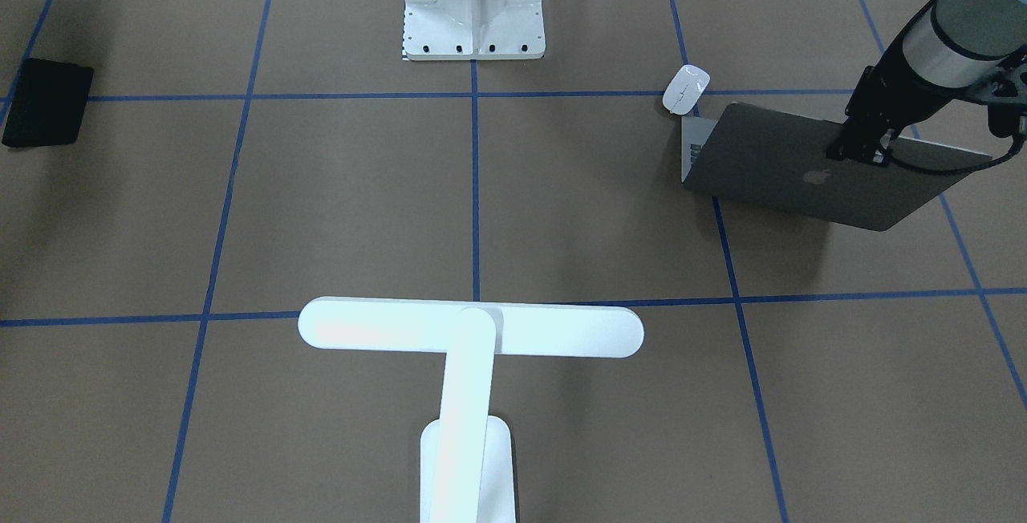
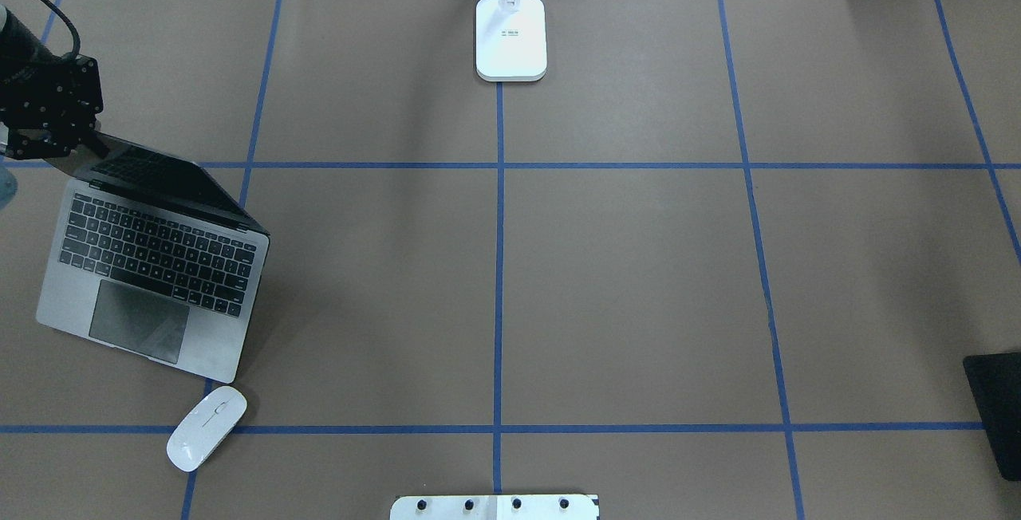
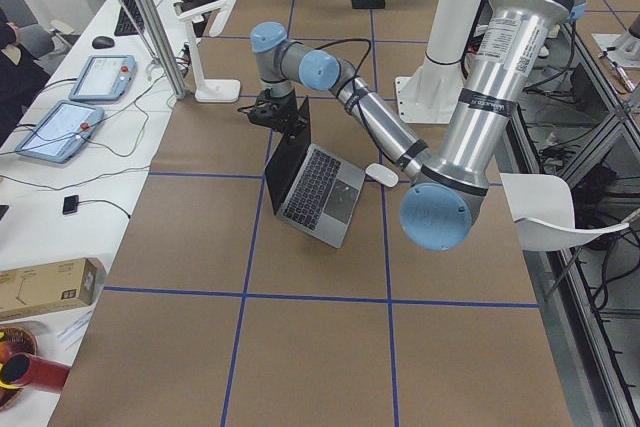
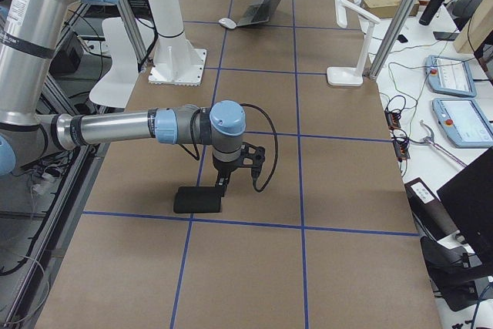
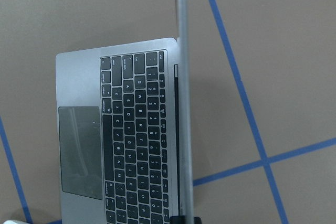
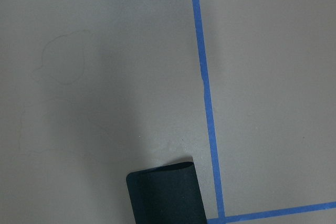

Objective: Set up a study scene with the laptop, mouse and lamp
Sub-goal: 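Drag the laptop with the left gripper toward the white lamp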

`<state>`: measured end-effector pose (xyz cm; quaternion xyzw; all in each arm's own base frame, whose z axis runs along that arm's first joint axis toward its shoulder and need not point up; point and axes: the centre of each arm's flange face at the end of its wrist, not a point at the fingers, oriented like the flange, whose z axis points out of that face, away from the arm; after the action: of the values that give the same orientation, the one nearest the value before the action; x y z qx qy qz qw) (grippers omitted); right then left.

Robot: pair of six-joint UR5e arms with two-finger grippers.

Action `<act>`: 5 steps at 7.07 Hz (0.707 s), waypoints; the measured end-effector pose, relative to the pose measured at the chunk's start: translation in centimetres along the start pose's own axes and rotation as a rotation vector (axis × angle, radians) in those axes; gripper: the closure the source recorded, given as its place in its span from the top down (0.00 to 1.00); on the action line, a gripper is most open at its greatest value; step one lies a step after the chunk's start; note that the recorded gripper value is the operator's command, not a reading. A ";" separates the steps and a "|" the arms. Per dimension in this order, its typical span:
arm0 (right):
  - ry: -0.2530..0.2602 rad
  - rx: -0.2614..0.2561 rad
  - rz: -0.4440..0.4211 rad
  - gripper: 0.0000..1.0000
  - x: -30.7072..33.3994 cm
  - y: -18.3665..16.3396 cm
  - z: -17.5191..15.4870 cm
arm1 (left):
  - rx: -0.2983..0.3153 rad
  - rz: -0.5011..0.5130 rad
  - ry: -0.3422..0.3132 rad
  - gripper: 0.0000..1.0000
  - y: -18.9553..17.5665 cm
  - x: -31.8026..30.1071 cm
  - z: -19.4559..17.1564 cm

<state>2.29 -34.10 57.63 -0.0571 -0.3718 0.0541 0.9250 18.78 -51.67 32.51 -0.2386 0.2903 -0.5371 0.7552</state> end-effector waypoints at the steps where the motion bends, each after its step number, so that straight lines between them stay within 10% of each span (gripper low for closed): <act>1: -0.003 -0.001 0.001 1.00 0.0 0.0 0.0 | -0.008 -0.001 0.005 0.00 0.7 0.8 -0.4; 5: -0.010 -0.009 0.008 1.00 0.0 0.1 0.1 | -0.054 -0.061 0.022 0.00 3.9 3.7 -1.9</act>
<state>2.22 -34.02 57.71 -0.0625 -0.3763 0.0563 0.9227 21.08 -54.09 27.85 -0.2617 0.3053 -0.5545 0.7286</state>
